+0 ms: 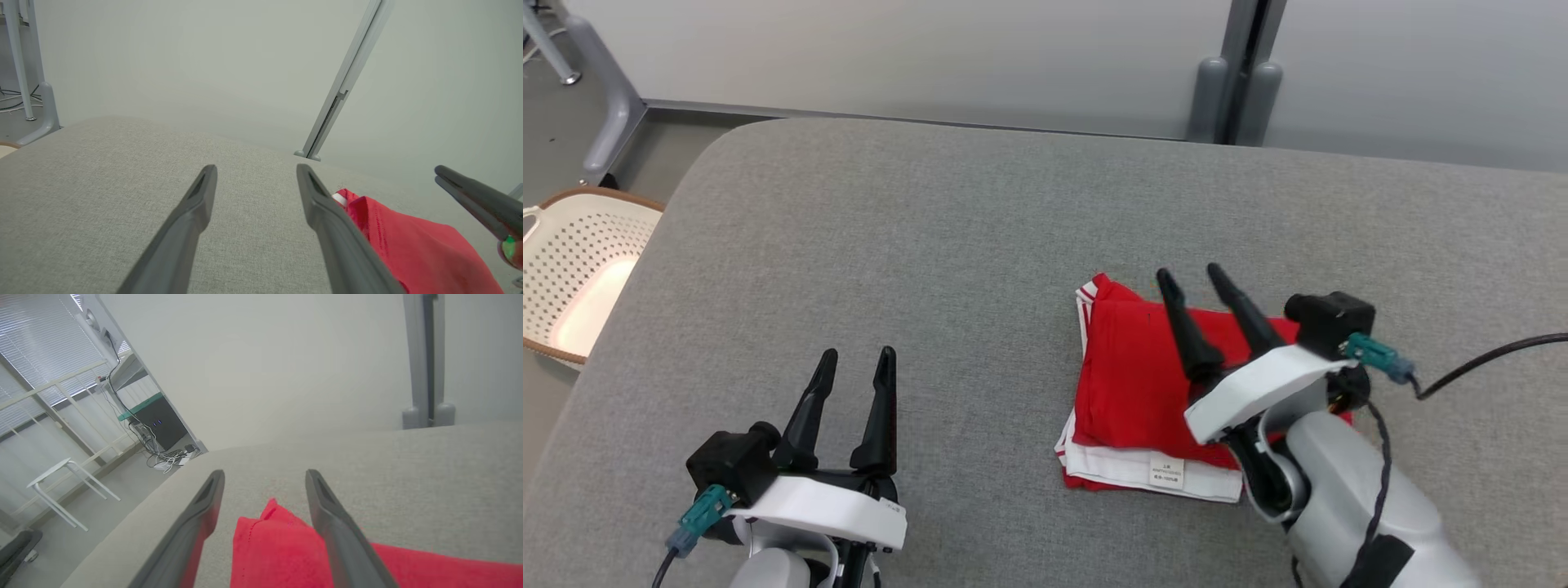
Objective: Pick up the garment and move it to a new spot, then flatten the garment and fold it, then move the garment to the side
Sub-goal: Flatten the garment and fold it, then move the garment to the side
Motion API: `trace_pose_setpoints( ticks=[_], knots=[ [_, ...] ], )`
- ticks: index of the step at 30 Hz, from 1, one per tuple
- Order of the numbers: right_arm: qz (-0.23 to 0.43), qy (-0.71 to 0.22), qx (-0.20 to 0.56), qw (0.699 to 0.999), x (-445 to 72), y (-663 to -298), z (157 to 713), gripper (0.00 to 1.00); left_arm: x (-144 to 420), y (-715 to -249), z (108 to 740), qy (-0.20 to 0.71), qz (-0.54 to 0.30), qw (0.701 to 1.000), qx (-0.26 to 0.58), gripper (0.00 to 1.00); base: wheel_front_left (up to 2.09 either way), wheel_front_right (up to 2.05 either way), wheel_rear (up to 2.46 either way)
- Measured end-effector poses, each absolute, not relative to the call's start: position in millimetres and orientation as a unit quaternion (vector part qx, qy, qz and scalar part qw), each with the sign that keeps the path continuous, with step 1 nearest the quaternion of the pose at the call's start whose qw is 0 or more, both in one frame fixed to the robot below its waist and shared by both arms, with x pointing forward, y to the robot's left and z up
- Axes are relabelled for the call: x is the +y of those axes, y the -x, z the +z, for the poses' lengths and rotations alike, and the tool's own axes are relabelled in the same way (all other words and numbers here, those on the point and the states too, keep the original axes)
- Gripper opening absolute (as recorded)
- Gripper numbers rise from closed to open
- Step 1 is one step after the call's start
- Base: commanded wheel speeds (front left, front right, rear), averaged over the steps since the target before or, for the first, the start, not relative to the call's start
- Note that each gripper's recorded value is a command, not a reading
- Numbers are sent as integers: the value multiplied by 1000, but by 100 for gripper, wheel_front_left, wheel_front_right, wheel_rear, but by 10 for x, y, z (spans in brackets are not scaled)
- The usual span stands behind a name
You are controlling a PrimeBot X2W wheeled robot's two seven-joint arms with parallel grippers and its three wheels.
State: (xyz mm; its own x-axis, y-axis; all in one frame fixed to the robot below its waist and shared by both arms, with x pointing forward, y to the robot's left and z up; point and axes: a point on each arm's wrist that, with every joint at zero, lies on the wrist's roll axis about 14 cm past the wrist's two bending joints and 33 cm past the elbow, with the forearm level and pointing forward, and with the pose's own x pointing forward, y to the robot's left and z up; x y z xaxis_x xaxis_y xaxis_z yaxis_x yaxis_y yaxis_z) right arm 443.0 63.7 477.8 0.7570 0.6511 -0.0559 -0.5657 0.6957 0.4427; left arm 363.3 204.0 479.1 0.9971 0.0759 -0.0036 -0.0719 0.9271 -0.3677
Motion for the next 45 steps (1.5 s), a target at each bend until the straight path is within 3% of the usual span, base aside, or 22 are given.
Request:
trace_pose_setpoints(
  ticks=[4, 8, 18, 31, 39, 45],
  knots=[
    [289, -149, 32, 945, 152, -4700, 5056, 100, 1940, -3704, 4883, 189, 19, 982, -18, 100, 0, 0, 0],
    [244, -67, -19, 967, -410, -4751, 5191, 100, 1860, -3755, 5012, 191, 3, 981, -36, 100, 0, 0, 0],
    [132, 0, -80, 988, -1351, -4354, 5392, 100, 1683, -3796, 5220, 194, -25, 979, -63, 100, 0, 0, 0],
    [94, -11, -50, 994, -1510, -3992, 5130, 100, 1641, -3688, 5127, 168, -29, 984, -49, 100, 0, 0, 0],
    [96, -13, -44, 994, -1481, -3993, 5093, 100, 1616, -3695, 5135, 173, -31, 983, -50, 100, 0, 0, 0],
    [123, -36, 16, 992, -1299, -4036, 4717, 100, 1604, -3715, 5044, 173, -32, 984, -36, 100, 0, 0, 0]
  ],
)
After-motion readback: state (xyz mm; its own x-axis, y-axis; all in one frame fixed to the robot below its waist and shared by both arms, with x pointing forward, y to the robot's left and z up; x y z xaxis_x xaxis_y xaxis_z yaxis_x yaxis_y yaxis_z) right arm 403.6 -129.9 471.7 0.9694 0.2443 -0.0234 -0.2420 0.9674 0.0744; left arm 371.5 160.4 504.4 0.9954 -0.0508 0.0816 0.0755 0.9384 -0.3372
